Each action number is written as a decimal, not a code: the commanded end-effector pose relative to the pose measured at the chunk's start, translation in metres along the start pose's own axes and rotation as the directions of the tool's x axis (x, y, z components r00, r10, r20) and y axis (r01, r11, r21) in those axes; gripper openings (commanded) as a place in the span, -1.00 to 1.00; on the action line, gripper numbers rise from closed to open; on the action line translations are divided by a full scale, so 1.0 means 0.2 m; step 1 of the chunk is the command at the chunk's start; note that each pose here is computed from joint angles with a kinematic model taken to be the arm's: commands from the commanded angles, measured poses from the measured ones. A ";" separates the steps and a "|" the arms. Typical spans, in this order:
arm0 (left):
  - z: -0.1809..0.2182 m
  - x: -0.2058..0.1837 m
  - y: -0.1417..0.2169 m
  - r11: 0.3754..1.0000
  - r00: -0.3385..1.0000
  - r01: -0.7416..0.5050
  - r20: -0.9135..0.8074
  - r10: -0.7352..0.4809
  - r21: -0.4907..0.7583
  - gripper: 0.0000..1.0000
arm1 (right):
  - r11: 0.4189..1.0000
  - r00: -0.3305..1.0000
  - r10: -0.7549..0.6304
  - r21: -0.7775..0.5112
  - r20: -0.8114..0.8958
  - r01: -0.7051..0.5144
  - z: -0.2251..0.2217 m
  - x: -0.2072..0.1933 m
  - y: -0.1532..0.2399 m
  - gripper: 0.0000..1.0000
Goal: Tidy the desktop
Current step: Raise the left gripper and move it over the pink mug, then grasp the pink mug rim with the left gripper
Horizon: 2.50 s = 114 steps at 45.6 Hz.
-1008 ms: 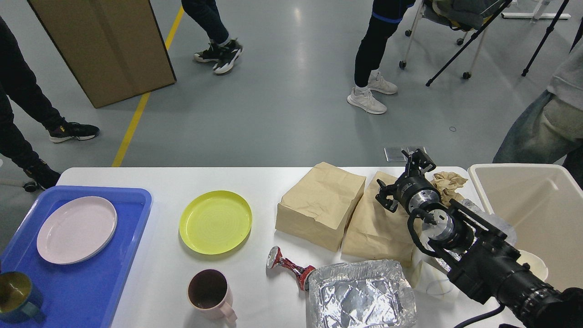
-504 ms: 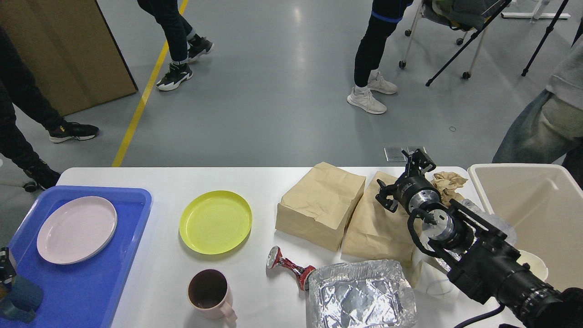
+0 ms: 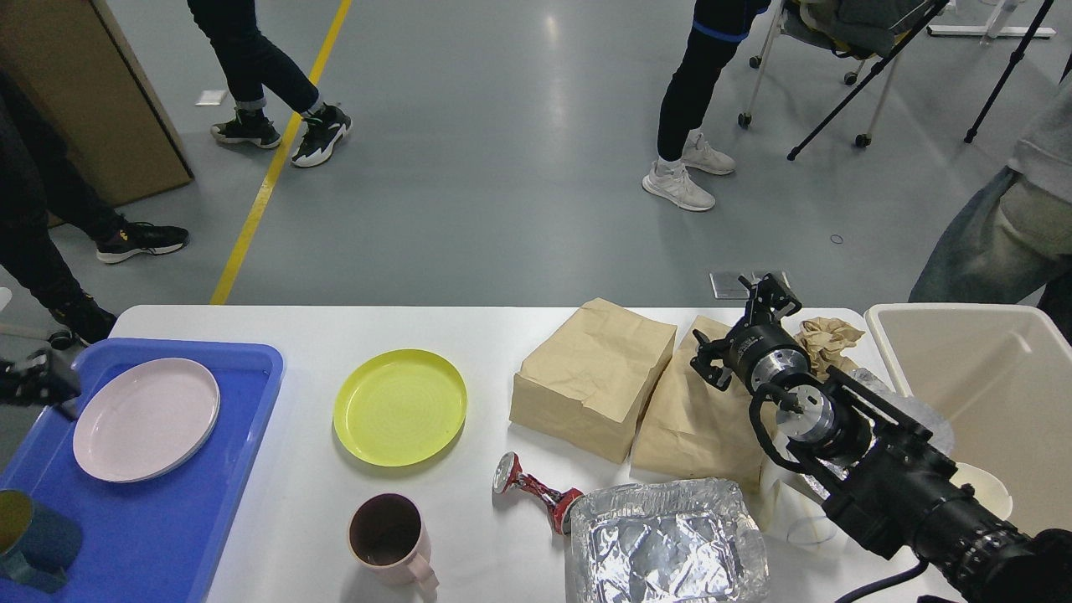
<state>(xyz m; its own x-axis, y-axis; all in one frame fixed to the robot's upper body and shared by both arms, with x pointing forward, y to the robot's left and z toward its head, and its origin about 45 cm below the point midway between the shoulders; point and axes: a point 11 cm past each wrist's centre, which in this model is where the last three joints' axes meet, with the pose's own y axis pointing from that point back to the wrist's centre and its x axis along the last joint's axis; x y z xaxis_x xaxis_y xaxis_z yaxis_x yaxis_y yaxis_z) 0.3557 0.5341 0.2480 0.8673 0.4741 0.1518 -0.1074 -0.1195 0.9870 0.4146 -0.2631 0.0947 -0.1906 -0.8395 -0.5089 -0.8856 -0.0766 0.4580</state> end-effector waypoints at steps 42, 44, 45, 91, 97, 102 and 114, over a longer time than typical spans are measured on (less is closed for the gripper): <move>1.40 -0.55 0.09 0.973 0.771 0.231 0.609 -0.189 0.010 0.89 | 1.000 1.000 0.000 -0.001 -0.001 0.000 0.00 0.00 0.00 1.00; 1.41 -0.59 0.08 0.967 0.759 0.252 0.616 -0.212 0.022 0.88 | 1.000 1.000 0.002 -0.001 -0.001 -0.002 0.00 0.00 0.00 1.00; 1.41 -0.61 0.08 0.964 0.753 0.264 0.619 -0.222 0.025 0.88 | 1.000 1.000 0.000 0.000 0.000 0.000 0.00 0.00 0.00 1.00; 1.31 -0.81 -0.27 0.916 0.723 0.395 0.589 -0.362 0.078 0.83 | 1.000 1.000 0.000 0.000 0.000 0.000 0.00 0.00 0.00 1.00; 1.34 -0.87 -0.30 0.906 0.711 0.418 0.598 -0.370 0.064 0.83 | 1.000 1.000 0.000 0.000 0.000 0.000 0.00 0.00 0.00 1.00; 1.36 -0.89 -0.32 0.905 0.707 0.422 0.602 -0.371 0.062 0.82 | 1.000 1.000 0.000 0.000 0.000 0.000 0.00 0.00 0.00 1.00; 1.36 -0.90 -0.34 0.904 0.706 0.421 0.601 -0.376 0.072 0.35 | 1.000 1.000 0.000 0.000 0.000 0.000 0.00 0.00 0.00 1.00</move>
<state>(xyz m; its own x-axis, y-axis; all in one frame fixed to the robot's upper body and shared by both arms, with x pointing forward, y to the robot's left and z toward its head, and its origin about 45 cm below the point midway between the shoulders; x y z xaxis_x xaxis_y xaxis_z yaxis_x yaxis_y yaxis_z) 0.3390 0.2184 0.1402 0.9446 -0.1455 -0.2942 0.3016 0.0312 0.9529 0.4146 -0.2631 0.0948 -0.1908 -0.8393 -0.5090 -0.8857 -0.0763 0.4579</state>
